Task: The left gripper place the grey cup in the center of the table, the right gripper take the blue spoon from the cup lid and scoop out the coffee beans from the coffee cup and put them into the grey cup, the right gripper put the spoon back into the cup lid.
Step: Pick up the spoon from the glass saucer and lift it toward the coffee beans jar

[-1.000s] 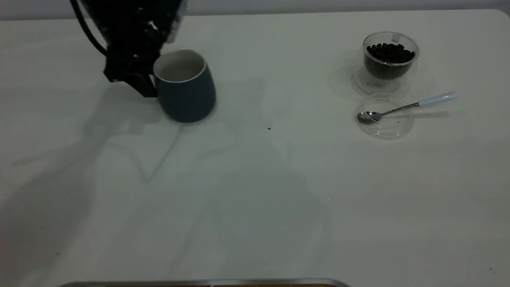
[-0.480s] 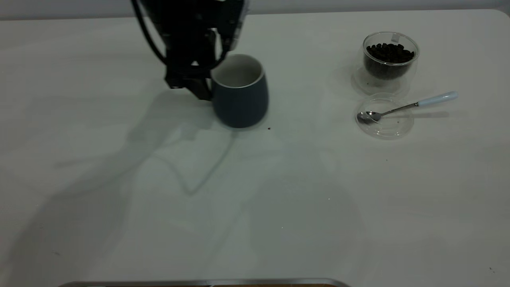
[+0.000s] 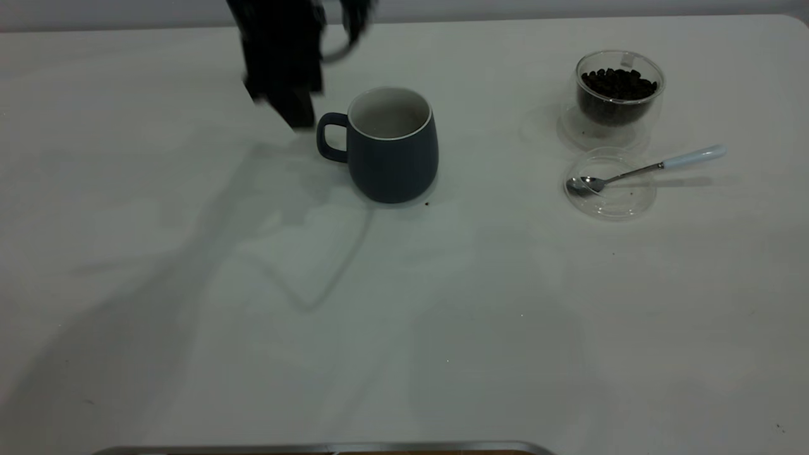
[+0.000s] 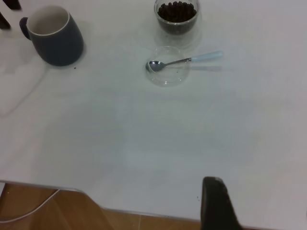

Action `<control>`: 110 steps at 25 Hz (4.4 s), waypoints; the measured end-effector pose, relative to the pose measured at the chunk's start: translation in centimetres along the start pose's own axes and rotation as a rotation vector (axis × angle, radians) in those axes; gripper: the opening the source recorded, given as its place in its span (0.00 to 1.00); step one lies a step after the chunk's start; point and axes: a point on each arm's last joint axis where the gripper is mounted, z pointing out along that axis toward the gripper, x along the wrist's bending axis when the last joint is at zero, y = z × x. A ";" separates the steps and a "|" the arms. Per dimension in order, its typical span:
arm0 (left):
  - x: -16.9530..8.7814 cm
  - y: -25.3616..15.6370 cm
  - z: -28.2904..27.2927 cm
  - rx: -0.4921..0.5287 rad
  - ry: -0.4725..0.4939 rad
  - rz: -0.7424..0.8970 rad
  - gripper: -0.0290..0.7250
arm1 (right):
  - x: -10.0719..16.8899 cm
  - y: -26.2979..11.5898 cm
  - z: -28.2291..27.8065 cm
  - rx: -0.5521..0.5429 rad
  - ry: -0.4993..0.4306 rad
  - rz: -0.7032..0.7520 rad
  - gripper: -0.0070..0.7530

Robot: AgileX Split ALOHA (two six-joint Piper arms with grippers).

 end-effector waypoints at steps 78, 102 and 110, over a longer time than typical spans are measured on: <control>-43.9 -14.9 -22.2 -0.484 0.685 -1.392 0.77 | 0.0 0.1 0.0 -0.013 0.003 0.002 0.64; -43.9 -14.9 -22.2 -0.484 0.685 -1.392 0.77 | -1.5 10.0 14.2 0.048 -0.078 0.140 0.79; -43.9 -14.9 -22.2 -0.484 0.685 -1.392 0.77 | -2.6 9.5 25.8 0.311 -0.096 0.005 0.77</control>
